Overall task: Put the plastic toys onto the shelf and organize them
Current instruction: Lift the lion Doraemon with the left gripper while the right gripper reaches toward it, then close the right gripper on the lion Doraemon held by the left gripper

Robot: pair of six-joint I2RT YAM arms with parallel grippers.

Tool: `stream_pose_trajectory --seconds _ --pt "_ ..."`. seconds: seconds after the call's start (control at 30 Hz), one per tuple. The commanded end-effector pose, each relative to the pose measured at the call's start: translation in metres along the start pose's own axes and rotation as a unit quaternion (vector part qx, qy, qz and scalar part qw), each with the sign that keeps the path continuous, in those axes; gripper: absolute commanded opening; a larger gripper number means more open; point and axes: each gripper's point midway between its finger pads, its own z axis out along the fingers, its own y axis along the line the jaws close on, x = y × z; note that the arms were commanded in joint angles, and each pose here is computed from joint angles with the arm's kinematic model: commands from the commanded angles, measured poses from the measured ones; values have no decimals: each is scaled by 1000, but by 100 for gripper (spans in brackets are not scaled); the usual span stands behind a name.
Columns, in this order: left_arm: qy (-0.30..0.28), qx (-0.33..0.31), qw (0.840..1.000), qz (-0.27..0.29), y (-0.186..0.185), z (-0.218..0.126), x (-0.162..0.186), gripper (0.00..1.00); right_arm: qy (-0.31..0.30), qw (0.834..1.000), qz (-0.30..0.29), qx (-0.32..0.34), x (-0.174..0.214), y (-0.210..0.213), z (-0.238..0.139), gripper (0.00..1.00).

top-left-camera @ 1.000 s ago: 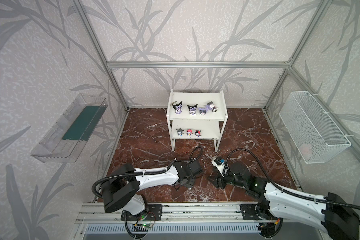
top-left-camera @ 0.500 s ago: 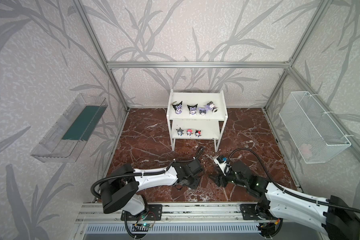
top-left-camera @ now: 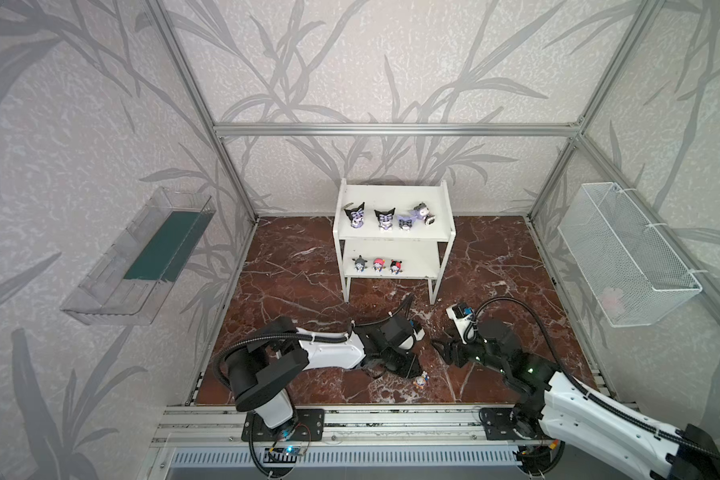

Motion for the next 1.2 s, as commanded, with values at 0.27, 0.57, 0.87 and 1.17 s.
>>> stream_pose_trajectory --seconds 0.27,0.57,0.87,1.17 --pt "-52 -72 995 42 14 -62 -9 50 126 991 43 -13 45 9 -9 65" --pt "-129 -103 985 59 17 -108 -17 61 241 970 24 -30 85 39 -8 38" --pt "-188 -125 972 70 23 -156 -10 80 289 953 -15 -86 97 84 24 26" --pt "-244 -149 956 70 36 -190 1 87 293 943 -38 -153 73 138 77 24"
